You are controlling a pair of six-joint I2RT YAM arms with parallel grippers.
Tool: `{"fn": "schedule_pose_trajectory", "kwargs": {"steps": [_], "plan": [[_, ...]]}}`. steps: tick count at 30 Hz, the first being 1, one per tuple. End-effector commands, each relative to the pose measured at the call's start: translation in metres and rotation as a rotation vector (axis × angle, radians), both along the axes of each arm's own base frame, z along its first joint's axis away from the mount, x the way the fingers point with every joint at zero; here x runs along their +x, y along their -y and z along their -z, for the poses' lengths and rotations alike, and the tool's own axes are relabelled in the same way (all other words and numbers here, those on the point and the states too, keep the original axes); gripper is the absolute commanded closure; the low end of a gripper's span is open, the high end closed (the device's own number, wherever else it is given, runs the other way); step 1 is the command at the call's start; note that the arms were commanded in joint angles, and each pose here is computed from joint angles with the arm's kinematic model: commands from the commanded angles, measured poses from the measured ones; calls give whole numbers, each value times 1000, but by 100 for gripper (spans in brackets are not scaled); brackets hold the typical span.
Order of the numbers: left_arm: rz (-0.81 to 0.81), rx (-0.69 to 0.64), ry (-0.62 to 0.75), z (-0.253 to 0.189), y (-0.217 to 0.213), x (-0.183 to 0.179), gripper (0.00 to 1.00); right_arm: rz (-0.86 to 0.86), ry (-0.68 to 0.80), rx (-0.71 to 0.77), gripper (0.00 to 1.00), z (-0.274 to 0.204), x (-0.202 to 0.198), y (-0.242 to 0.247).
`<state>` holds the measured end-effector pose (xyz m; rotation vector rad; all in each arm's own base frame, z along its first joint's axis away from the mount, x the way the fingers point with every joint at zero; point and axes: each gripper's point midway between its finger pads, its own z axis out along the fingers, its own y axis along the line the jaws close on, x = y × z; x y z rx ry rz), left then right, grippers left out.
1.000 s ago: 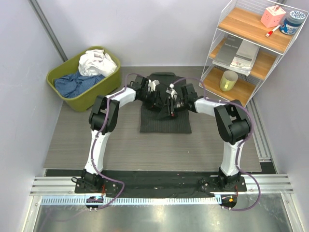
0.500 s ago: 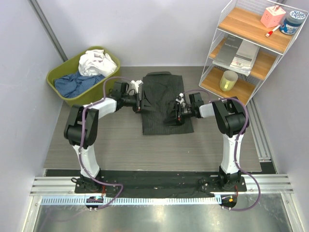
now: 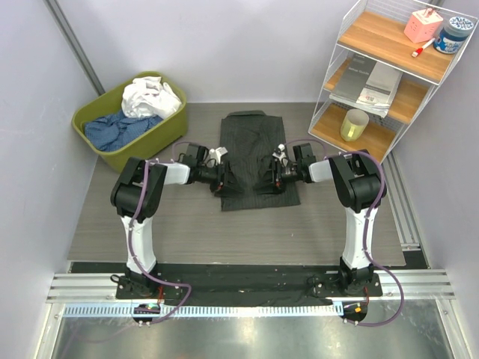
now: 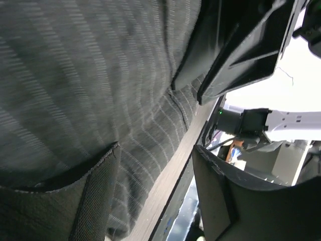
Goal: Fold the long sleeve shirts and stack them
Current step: Fold the shirt
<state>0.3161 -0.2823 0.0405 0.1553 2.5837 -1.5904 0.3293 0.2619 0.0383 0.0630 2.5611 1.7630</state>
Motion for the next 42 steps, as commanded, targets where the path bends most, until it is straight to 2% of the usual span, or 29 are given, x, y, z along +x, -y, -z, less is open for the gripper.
{"fn": "schedule_pose_trajectory", "kwargs": {"steps": [1, 5, 9, 12, 14, 15, 16, 17, 20, 27, 31, 34, 40, 42], "plan": [[-59, 201, -121, 52, -34, -25, 38, 56, -10, -161, 60, 32, -6, 14], [23, 126, -49, 20, -31, -44, 38, 26, 22, -110, 59, 2, -19, 10], [74, 22, 125, -36, -20, -28, 37, -16, 197, 13, 58, -77, 6, 2], [72, -17, 208, -65, -11, -3, 37, -13, 303, 10, 58, -103, 33, 8], [52, 6, 236, -64, -7, 16, 37, -17, 311, -32, 59, -87, 46, 11], [41, 8, 274, -71, -4, 32, 37, -7, 328, -46, 63, -88, 61, 12], [33, 24, 255, -58, -3, 40, 38, -5, 322, -59, 67, -80, 67, 12], [13, 36, 250, -56, -4, 49, 38, -2, 311, -70, 74, -69, 79, 10], [-21, 43, 259, -53, -2, 77, 38, 16, 298, -108, 89, -55, 96, 15], [-32, 115, 409, -50, 1, 123, 39, 0, 272, -165, 99, -50, 78, 27], [37, 132, 517, -60, 6, 147, 50, -5, 303, -200, 99, -53, 66, 32], [110, 179, 569, -46, 9, 148, 51, 3, 281, -229, 96, -40, 66, 34], [221, 131, 603, -39, 21, 144, 51, 48, 283, -234, 91, -23, 92, 28], [260, 135, 663, -39, 25, 146, 51, 59, 290, -226, 91, -22, 99, 26]]}}
